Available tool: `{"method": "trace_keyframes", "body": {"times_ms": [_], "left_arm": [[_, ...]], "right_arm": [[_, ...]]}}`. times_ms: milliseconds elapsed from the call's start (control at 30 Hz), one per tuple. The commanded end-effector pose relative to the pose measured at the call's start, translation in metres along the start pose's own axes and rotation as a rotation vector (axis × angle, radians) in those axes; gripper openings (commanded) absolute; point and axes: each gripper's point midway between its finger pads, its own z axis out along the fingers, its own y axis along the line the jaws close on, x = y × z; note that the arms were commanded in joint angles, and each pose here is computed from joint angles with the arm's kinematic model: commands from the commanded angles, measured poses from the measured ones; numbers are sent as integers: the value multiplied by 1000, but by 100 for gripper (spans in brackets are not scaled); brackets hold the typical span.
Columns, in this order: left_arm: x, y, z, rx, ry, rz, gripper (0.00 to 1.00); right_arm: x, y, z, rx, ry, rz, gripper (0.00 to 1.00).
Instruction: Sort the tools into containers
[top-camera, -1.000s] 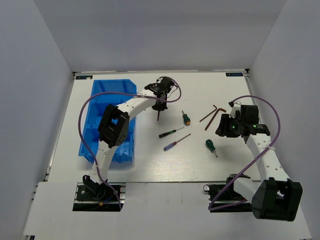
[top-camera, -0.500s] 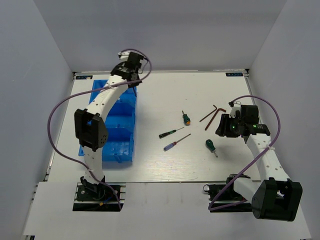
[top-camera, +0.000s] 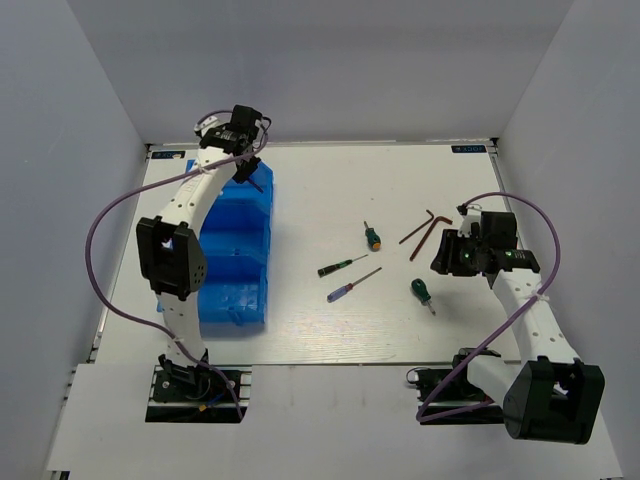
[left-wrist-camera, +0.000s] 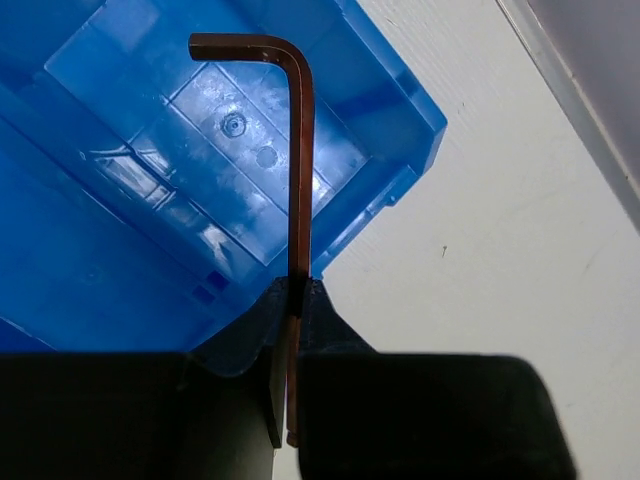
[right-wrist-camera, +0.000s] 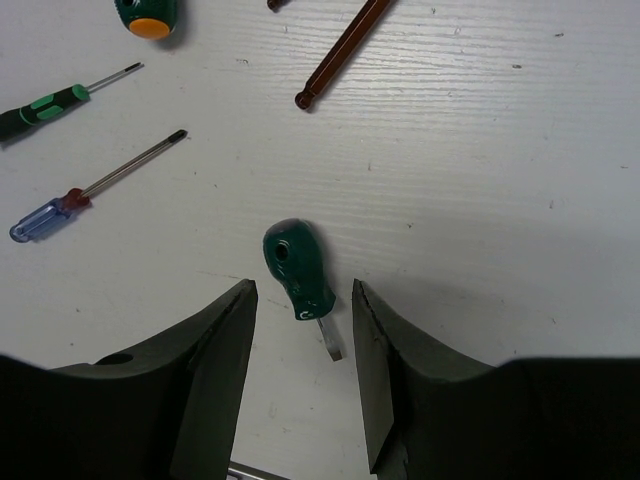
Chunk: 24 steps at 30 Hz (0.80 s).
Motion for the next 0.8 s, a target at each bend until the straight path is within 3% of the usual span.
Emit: {"method": "trace_keyframes", "body": {"times_ms": [0,200,333,400,433,500,533,633,700,767], "left_arm": [[-12,-3,9,-21,-21,-194,0],[-18,1,43,-92,11,-320,0],[-19,1,53,-98,32,-361,0],[-21,0,57,-86,36,-375,17],[-23,2,58,-87,41,-382,31],[-26,3,60,-74,45,-359,41],[-27,-1,60,-55,49,-348,52],[-30,-9,58,5,46,-250,70],[-35,-17,55,62,36,-186,76],[-41,-28,37,133,3,-22,78]], "right_arm": [[-4,2,-3,-7,-31,-3,49],[0,0,-5,4,-26,-11,49],[-6,0,-1,-13,-26,-65,65],[-8,-3,2,-9,-17,-82,69],[-15,-4,1,-1,-28,-92,69],[-17,-8,7,6,4,-99,69],[-20,-9,7,13,10,-98,67],[-30,-19,14,69,33,-63,60],[-35,-27,22,108,64,-11,58],[-48,-27,29,112,66,36,58]]}}
